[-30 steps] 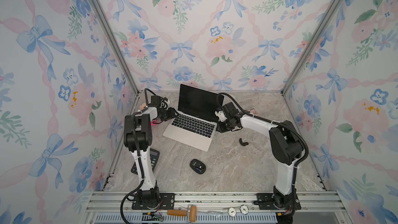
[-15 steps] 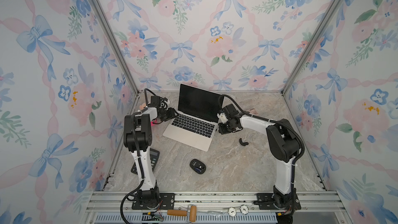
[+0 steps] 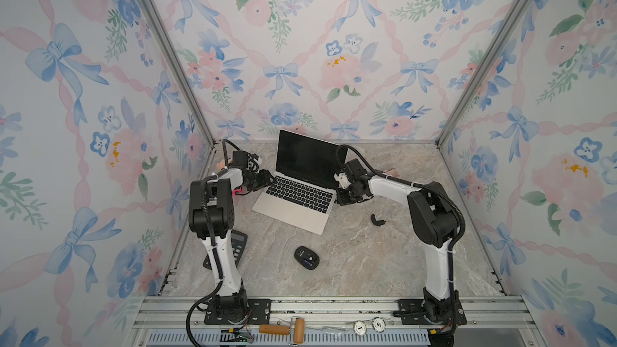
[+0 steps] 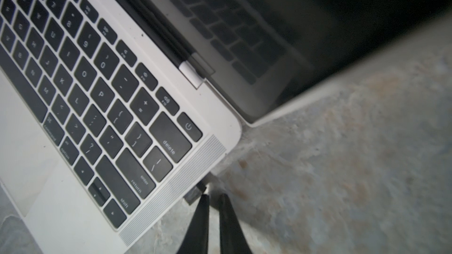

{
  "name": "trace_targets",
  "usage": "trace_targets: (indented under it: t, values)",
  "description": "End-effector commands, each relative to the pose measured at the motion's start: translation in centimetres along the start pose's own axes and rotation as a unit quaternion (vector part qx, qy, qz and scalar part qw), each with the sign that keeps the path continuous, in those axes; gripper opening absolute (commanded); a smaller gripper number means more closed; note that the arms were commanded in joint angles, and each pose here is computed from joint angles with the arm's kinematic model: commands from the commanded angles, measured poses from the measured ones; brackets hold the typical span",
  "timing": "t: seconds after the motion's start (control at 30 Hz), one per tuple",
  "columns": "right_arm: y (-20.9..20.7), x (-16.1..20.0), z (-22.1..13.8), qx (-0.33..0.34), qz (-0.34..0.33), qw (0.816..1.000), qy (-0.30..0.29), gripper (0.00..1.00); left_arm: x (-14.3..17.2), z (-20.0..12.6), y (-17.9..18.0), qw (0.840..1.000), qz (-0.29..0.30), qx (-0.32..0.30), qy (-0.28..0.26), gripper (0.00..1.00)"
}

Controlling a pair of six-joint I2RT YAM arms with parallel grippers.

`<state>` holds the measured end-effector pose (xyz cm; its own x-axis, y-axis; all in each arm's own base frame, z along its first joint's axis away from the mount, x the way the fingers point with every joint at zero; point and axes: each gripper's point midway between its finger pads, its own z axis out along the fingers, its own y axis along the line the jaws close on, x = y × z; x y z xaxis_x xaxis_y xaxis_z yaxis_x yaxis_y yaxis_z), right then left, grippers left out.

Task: Insert the wireless mouse receiver into the laptop
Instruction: Insert the USB plug into the USB port, then pick up the mouse from the center of the board.

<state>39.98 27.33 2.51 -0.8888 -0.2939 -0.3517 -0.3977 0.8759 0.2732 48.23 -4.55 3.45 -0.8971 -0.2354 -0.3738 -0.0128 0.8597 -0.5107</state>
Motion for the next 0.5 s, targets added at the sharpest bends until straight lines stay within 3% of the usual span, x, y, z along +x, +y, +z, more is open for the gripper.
trace_targets:
  t: [0.0, 0.2, 0.47]
  values:
    - [-0.6, 0.6, -0.7, 0.030, -0.002, 1.000, -0.003, 0.14, 6.4, -0.1, 2.9, 0.991, -0.067, -0.055, 0.099, 0.58]
    - [-0.8, 1.2, -4.6, 0.049, 0.001, 0.998, -0.034, 0.15, 4.7, -3.3, 1.0, 0.997, -0.037, -0.043, 0.059, 0.61]
    - [1.3, 3.8, -8.6, 0.041, -0.006, 0.997, -0.061, 0.28, 5.2, -8.7, -3.1, 0.999, 0.026, -0.034, 0.009, 0.62]
